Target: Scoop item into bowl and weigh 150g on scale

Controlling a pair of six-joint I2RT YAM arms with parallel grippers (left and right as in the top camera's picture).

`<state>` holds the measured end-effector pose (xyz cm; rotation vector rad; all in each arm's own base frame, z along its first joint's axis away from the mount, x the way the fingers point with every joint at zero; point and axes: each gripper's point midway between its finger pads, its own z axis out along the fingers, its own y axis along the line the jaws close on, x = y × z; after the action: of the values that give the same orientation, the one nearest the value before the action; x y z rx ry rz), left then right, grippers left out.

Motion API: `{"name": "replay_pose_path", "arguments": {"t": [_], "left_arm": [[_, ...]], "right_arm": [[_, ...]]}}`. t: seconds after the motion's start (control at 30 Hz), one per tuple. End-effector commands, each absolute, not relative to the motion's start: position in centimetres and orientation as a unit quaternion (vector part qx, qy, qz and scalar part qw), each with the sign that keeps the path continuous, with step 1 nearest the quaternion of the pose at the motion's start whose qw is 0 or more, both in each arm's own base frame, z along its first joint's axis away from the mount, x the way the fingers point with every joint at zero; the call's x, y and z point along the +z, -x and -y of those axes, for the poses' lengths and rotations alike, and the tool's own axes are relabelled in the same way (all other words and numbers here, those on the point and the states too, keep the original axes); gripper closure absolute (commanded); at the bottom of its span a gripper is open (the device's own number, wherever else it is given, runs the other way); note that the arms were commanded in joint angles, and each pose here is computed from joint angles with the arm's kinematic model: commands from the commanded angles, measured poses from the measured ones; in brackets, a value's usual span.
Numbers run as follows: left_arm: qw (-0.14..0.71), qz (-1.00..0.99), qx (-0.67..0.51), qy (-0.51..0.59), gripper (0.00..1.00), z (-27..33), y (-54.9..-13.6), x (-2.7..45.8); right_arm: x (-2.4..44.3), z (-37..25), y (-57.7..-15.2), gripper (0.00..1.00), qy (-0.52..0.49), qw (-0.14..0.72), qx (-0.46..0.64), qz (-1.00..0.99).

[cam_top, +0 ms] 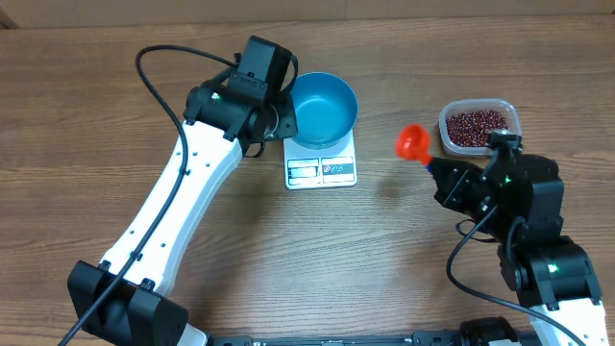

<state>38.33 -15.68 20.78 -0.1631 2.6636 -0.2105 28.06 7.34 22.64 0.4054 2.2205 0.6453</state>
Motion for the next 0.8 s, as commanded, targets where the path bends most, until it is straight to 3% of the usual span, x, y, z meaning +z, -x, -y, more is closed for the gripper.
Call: {"name": "replay_pose_path", "arguments": {"t": [0.0,0.13,0.43,0.77], "left_arm": [[0.233,-0.967,-0.1,0.027,0.96,16.8,-38.0,21.8],[0.226,-0.966,-0.125,0.02,0.96,18.1,-37.7,21.8],[0.217,-0.943,-0.07,-0.243,0.96,22.0,-35.6,18.9],[0.201,-0.93,-0.076,-0.298,0.96,23.9,-34.7,11.7]], "right_arm": [[23.5,-4.4,-28.5,0.96,-0.216,0.423,0.196,-0.858],[23.2,-4.3,-28.3,0.96,-0.22,0.417,0.191,-0.861],[23.1,-4.3,-28.2,0.96,-0.22,0.416,0.191,-0.862],[23.1,-4.5,-28.2,0.96,-0.217,0.413,0.195,-0.862]]}}
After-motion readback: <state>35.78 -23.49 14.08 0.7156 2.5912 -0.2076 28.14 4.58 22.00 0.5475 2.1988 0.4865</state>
